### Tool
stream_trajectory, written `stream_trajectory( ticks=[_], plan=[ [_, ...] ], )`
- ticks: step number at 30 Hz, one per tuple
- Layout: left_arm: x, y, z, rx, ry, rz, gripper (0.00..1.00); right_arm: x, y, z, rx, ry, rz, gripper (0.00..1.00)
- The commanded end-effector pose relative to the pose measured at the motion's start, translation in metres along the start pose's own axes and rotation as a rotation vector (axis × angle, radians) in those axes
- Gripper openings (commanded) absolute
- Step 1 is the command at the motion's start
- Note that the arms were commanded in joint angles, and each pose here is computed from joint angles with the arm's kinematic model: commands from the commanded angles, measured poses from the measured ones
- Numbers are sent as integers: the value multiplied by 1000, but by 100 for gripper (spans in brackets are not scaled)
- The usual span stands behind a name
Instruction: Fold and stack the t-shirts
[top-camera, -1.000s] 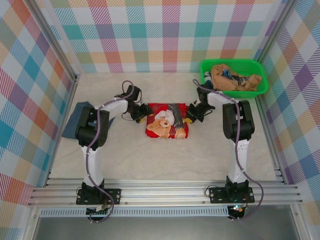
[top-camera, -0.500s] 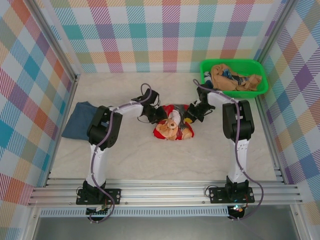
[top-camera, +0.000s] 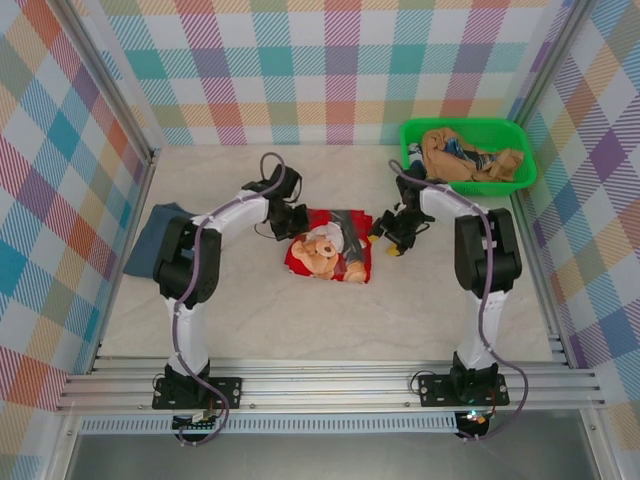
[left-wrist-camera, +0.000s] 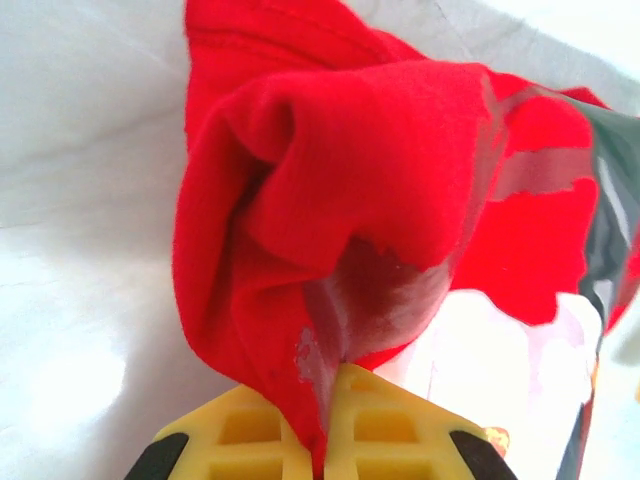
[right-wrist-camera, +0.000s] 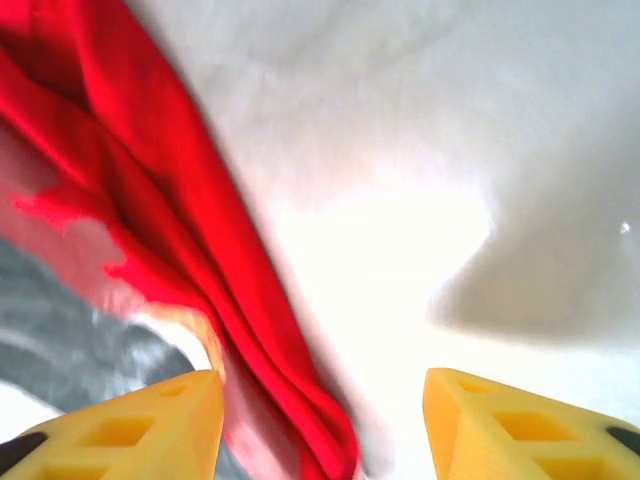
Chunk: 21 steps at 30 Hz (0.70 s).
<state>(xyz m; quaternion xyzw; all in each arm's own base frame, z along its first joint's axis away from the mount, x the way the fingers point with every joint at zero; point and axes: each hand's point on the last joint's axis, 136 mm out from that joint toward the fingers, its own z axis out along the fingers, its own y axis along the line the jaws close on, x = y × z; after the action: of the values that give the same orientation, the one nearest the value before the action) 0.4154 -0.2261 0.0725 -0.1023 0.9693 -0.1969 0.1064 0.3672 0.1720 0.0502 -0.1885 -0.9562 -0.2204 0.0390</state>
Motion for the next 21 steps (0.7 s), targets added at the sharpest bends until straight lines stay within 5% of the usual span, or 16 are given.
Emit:
stream_trajectory(
  ticks=[1,9,21],
  plan=[
    [5,12,-50,-70,0,130,0,18,2,-27,12,-47,-31,56],
    [11,56,-107,-223,-2,255,0,37,7,-43,-35,-32,-82,54],
    [-29,105,-176,-390,-134,315,0,52,12,-46,-87,3,-121,52]
  ],
)
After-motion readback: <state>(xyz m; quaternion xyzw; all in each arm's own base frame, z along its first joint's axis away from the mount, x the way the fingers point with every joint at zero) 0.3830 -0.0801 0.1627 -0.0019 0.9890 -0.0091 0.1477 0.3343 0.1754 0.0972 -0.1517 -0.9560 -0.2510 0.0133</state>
